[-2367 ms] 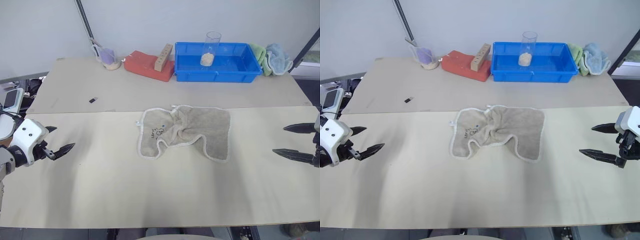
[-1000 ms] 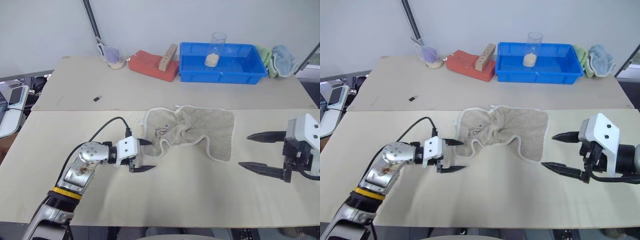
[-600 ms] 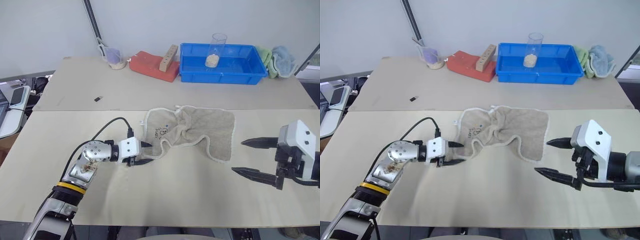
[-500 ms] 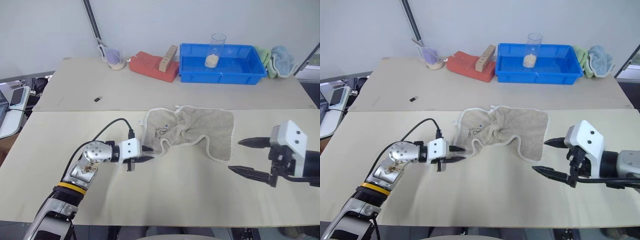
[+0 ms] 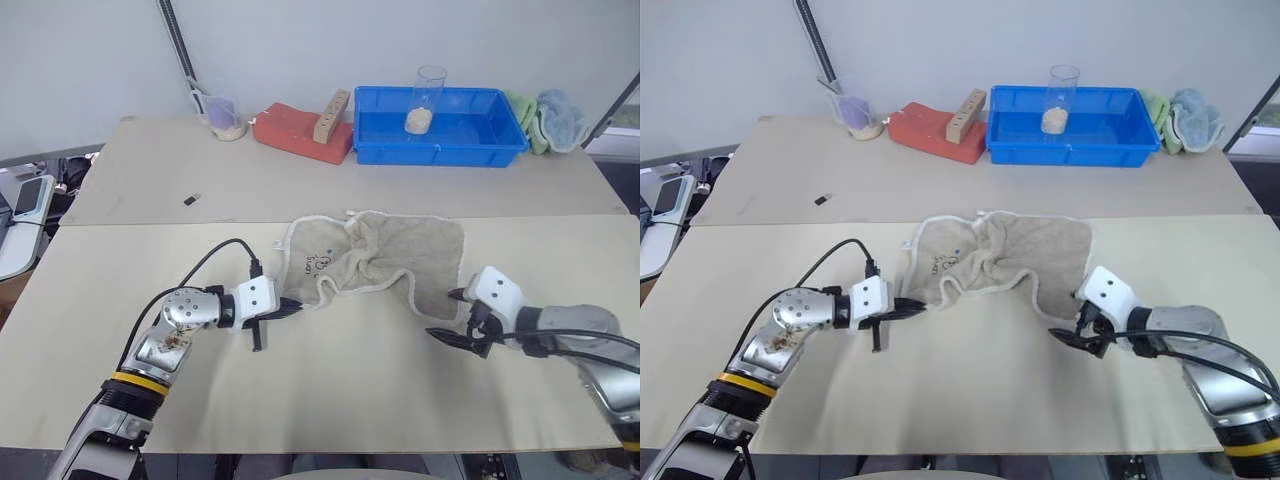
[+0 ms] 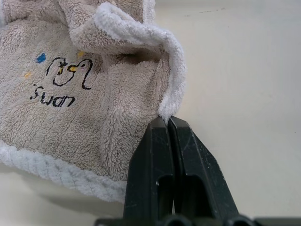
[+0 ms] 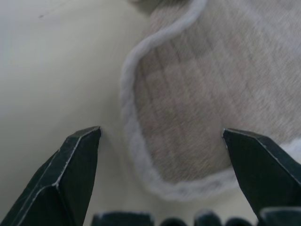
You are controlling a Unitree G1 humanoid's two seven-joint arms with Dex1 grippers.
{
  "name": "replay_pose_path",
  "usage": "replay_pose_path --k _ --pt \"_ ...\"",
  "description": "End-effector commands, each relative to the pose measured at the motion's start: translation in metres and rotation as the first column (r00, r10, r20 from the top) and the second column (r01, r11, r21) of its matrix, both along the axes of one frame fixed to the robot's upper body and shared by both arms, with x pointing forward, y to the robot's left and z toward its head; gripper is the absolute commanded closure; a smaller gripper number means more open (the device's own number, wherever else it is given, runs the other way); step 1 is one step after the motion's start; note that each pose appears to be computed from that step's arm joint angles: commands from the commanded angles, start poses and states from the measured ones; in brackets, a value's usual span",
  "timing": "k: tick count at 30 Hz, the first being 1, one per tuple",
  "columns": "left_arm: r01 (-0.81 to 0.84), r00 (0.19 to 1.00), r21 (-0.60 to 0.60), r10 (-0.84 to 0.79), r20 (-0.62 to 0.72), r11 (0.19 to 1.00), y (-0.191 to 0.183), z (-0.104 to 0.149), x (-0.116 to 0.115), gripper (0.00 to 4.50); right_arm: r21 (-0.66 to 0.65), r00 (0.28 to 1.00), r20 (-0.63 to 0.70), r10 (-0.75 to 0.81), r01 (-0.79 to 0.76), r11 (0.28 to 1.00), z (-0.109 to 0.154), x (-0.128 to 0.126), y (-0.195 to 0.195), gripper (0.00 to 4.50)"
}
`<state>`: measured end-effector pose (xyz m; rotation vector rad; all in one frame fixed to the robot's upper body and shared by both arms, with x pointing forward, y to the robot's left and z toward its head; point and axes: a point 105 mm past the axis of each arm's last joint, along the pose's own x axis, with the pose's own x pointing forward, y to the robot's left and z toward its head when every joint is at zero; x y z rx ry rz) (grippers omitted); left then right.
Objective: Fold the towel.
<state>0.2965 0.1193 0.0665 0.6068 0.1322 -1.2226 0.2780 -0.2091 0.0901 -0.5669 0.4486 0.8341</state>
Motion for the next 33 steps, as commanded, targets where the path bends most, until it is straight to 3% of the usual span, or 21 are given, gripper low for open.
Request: replay_pose_path --k 1,9,13,20,25,29,33 --pt "-0.068 0.997 0.03 0.069 -0.021 0.997 0.017 -0.005 0.001 4.5 -0.038 0.999 -0.002 -0.038 0.038 0.999 -0.008 0.005 -0.011 0.52" --pt "-0.096 0.995 0.03 0.097 -0.026 0.995 0.029 -0.001 0.002 4.5 -0.031 0.999 -0.025 -0.029 0.028 0.999 -0.011 0.006 -0.012 3.21" --pt "-0.134 0.99 0.03 0.135 -0.038 0.991 0.047 0.013 0.007 4.5 -0.011 0.999 -0.035 -0.002 0.001 1.0 0.001 0.002 -0.013 4.48" --pt "-0.156 0.978 -0.007 0.154 -0.142 0.988 0.077 0.058 0.014 4.5 0.018 0.994 -0.089 0.071 -0.07 0.997 0.045 -0.018 -0.022 4.48" --pt "-0.29 0.957 -0.152 0.287 -0.041 0.945 0.071 0.102 0.063 4.5 0.027 0.994 0.111 0.01 -0.013 1.0 0.09 0.02 -0.029 4.48" --pt "-0.411 0.875 -0.353 0.472 0.105 0.841 0.072 0.175 0.115 4.5 0.026 0.91 0.412 -0.052 0.045 0.999 0.164 0.074 -0.037 4.48" --pt "-0.421 0.81 -0.478 0.557 0.184 0.771 0.086 0.235 0.13 4.5 0.009 0.828 0.559 -0.036 0.038 0.999 0.221 0.091 -0.04 4.48"
